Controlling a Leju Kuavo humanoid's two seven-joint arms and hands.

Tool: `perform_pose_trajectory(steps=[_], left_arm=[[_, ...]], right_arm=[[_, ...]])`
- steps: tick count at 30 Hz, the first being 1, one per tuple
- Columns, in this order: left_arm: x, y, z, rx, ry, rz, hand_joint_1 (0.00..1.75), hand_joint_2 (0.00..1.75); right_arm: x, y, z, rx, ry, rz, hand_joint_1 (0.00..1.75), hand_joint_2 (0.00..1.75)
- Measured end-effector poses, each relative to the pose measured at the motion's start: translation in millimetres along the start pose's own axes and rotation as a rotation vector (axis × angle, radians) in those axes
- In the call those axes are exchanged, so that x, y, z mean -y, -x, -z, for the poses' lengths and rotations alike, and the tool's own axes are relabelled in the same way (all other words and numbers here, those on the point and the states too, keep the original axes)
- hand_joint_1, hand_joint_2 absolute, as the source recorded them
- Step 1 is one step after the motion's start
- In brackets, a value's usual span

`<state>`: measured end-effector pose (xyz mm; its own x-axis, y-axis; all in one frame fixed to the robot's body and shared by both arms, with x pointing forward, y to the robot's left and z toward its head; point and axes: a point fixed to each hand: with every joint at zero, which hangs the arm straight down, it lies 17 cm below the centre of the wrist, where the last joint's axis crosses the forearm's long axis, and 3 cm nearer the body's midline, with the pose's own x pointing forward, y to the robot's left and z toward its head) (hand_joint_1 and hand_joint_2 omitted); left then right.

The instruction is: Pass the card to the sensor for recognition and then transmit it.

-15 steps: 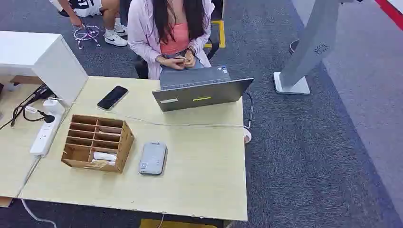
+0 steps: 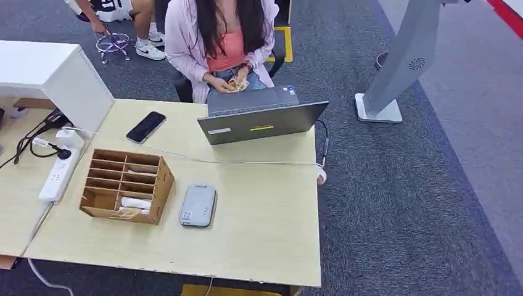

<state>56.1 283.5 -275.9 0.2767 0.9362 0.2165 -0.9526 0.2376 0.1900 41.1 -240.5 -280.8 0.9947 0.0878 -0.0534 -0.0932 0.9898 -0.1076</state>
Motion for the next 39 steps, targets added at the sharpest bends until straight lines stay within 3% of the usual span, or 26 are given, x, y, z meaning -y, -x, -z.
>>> perform_pose_trajectory(steps=[24, 28, 33, 35, 37, 39], left_arm=[[-4, -13, 2, 0.041, -0.016, -0.029, 0.0, 1.75], [-9, -52, 1, 0.224, -0.016, -0.114, 0.0, 1.75], [-4, -159, -21, 0.578, 0.161, -0.371, 0.0, 1.75], [12, -207, -47, 0.643, 0.405, -0.562, 0.0, 1.75], [6, -272, -101, 0.758, 0.624, -0.676, 0.0, 1.75], [-1, -313, -151, 0.897, 0.675, -0.675, 0.0, 1.75]], right_arm=[[-2, -1, 0, 0.004, -0.004, -0.006, 0.0, 1.75], [-2, -1, 0, 0.008, -0.003, -0.001, 0.0, 1.75], [-1, -3, 0, 0.016, 0.0, 0.02, 0.0, 1.75], [-4, -4, -1, 0.02, -0.005, 0.058, 0.0, 1.75], [-7, -5, -1, 0.021, -0.01, 0.089, 0.0, 1.75], [-11, -3, -2, 0.016, -0.018, 0.106, 0.0, 1.75]])
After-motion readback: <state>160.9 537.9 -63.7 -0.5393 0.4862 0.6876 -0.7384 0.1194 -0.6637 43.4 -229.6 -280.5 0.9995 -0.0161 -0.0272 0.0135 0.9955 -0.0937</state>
